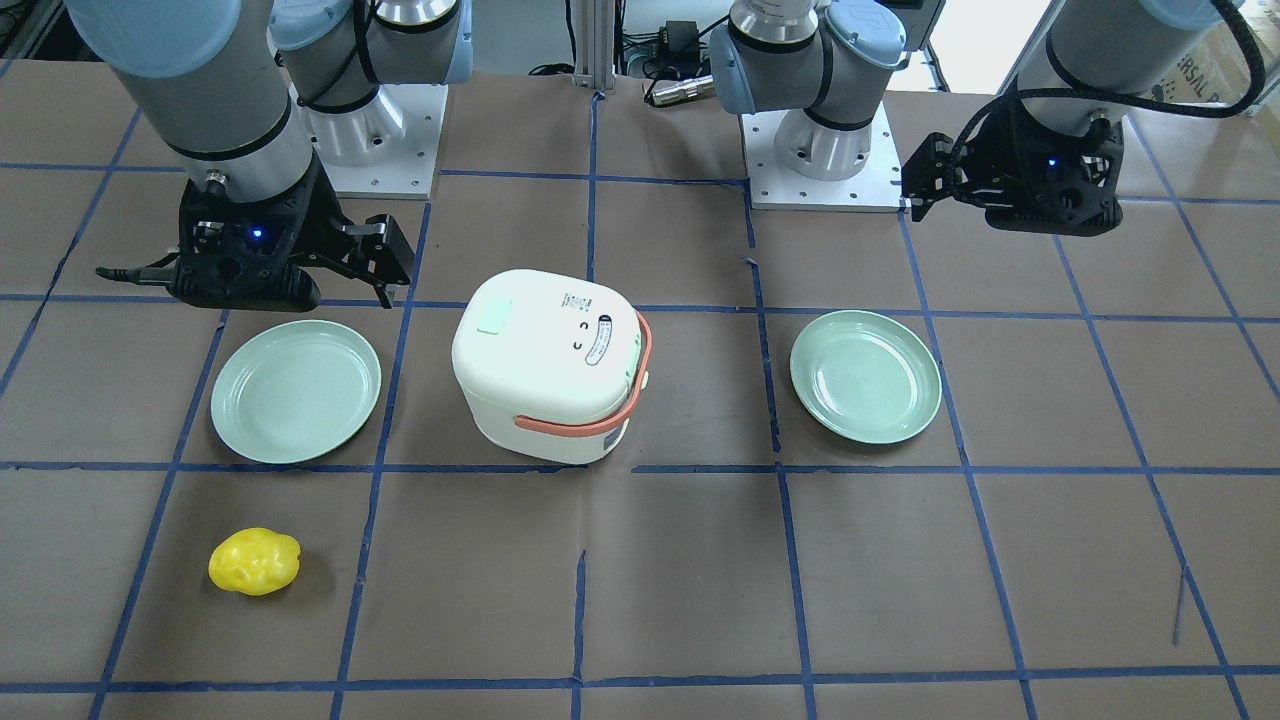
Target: Press rice cooker button
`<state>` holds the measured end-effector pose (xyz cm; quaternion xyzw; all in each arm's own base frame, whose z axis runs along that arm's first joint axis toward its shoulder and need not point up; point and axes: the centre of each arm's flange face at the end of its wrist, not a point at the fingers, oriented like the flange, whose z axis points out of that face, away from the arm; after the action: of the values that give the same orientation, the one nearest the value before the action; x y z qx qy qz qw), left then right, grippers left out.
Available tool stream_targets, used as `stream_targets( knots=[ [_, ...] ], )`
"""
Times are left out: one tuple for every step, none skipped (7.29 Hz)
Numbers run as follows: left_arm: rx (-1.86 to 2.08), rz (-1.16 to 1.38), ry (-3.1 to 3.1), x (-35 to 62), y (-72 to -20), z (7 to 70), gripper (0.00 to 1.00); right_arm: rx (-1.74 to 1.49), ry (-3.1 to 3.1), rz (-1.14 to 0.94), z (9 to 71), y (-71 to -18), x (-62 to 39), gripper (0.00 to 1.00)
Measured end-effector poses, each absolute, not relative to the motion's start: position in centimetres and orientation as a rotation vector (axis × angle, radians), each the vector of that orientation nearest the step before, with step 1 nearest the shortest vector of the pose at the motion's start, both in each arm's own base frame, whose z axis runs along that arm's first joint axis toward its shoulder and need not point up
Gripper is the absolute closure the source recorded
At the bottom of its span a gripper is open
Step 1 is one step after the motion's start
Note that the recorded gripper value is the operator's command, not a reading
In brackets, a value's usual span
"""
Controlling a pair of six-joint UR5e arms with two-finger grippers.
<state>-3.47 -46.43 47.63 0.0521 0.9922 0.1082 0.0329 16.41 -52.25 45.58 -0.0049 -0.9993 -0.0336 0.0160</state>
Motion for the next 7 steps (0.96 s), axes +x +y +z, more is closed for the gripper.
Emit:
stream_targets(
  knots=[
    [0.160,0.333,3.053,-3.5,-46.4,47.6,0.00,-0.016,-3.108,-0.105,45.6,-52.3,16.4,0.00],
    [0.160,0.333,3.053,-3.5,-46.4,47.6,0.00,-0.017,-3.108,-0.105,45.6,-52.3,16.4,0.00],
    [0.160,0.333,3.053,-3.5,-46.4,47.6,0.00,-0.017,-3.108,-0.105,45.6,-52.3,16.3,0.00],
    [0.160,0.333,3.053,-3.5,-46.4,47.6,0.00,-0.017,-3.108,-0.105,45.5,-52.3,16.3,0.00],
    [0.160,0.332,3.053,-3.5,-46.4,47.6,0.00,-0.020,-3.108,-0.105,45.5,-52.3,16.4,0.00],
    [0.160,0.333,3.053,-3.5,-46.4,47.6,0.00,-0.029,-3.110,-0.101,45.7,-52.2,16.7,0.00],
    [0.160,0.333,3.053,-3.5,-46.4,47.6,0.00,-0.064,-3.127,-0.087,46.1,-51.8,17.6,0.00]
  ],
)
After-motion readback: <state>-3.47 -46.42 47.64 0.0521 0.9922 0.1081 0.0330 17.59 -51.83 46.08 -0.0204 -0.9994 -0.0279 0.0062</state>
